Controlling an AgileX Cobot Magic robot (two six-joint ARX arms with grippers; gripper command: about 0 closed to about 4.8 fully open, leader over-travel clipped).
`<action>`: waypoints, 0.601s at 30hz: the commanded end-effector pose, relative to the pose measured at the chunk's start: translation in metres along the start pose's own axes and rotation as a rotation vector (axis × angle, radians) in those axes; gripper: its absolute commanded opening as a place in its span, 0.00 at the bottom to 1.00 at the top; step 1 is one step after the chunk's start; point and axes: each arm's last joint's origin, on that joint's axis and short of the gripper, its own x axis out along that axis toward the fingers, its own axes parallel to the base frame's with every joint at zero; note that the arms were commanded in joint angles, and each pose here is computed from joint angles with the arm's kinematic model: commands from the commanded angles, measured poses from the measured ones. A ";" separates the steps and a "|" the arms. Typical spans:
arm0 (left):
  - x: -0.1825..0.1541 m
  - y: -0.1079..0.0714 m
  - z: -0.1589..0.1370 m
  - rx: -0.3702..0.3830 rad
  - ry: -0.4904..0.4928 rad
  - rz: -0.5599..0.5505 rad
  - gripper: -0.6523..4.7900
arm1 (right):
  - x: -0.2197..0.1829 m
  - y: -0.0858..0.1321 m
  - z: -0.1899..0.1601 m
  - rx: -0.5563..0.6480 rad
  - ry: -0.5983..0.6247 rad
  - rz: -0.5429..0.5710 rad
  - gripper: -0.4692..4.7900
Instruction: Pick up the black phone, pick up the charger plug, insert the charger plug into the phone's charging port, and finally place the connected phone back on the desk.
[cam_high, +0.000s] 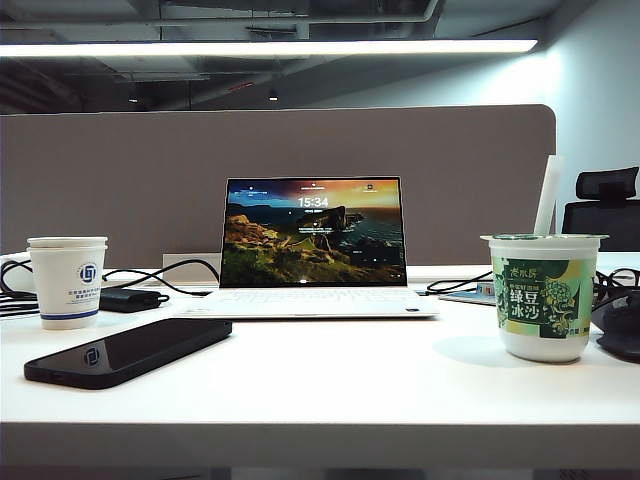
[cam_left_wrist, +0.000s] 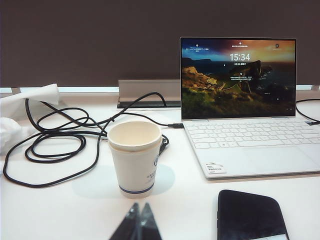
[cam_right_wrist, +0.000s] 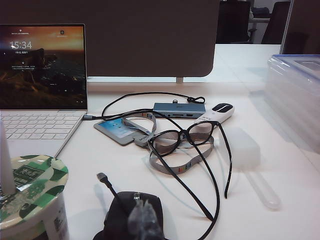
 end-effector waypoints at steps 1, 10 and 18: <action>0.000 0.000 0.002 0.002 -0.014 -0.004 0.13 | 0.000 0.000 -0.002 0.000 0.006 0.002 0.09; 0.000 0.001 0.001 0.002 -0.009 0.026 0.13 | 0.000 0.000 -0.002 0.001 0.008 0.002 0.09; -0.001 0.001 0.012 -0.001 -0.099 0.039 0.11 | -0.002 0.001 0.013 0.037 -0.047 0.006 0.09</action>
